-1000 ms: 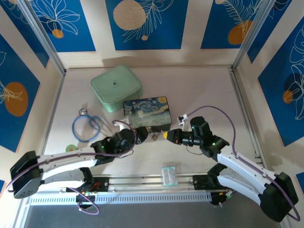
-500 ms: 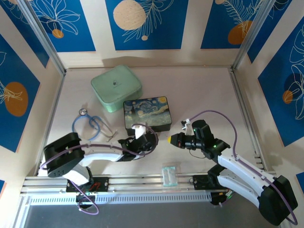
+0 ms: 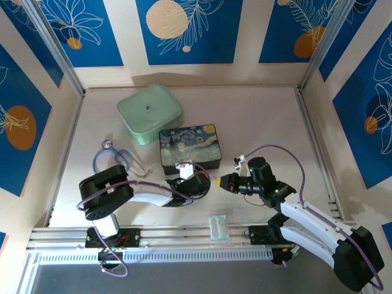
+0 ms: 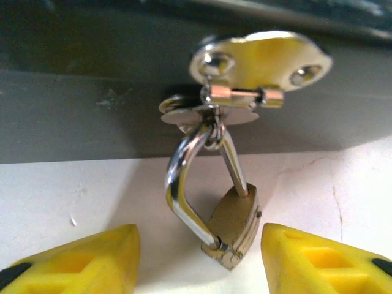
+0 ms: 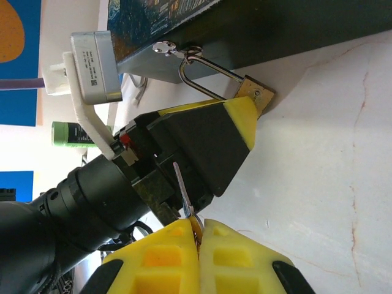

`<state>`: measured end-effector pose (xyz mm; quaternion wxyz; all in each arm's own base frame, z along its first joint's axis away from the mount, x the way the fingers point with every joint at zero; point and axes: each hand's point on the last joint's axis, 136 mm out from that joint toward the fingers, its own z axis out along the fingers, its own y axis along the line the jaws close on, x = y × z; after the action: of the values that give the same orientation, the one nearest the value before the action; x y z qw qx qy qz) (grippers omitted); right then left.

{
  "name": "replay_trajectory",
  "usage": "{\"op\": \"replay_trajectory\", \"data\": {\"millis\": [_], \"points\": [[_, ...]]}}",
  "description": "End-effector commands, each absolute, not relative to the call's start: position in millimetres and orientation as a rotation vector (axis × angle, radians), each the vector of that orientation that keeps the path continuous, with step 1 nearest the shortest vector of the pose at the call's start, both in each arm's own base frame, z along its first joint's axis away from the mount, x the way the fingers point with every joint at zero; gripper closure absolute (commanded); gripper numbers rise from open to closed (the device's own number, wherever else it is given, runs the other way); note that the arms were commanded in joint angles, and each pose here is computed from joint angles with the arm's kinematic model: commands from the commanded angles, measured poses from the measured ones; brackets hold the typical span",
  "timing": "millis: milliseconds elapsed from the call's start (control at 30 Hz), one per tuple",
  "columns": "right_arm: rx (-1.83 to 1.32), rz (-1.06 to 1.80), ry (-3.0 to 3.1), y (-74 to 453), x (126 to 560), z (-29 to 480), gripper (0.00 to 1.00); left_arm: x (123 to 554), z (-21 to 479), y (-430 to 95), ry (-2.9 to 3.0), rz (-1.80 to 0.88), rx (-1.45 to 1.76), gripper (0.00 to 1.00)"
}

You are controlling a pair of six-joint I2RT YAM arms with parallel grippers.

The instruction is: Unlock a padlock with a key

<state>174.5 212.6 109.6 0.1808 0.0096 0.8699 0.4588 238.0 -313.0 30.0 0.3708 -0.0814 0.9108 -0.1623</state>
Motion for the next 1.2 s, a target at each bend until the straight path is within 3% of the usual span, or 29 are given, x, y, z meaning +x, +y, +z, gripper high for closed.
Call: {"op": "replay_trajectory", "data": {"millis": [0, 167, 667, 900, 1167], "points": [[0.042, 1.322, 2.446, 212, 172, 108, 1.0, 237, 20, -315, 2.343, -0.382, -0.25, 0.55], [0.074, 1.34, 2.444, 213, 172, 100, 1.0, 237, 19, -313, 2.331, -0.398, -0.254, 0.75], [0.066, 1.366, 2.483, 220, 176, 86, 1.0, 227, 37, -322, 2.372, -0.542, -0.218, 1.0], [0.006, 1.622, 2.519, 219, 169, 88, 1.0, 223, 52, -329, 2.418, -0.848, -0.38, 1.0], [0.125, 1.655, 2.591, 221, 169, 77, 1.0, 221, 69, -336, 2.389, -1.031, -0.482, 1.0]]}}
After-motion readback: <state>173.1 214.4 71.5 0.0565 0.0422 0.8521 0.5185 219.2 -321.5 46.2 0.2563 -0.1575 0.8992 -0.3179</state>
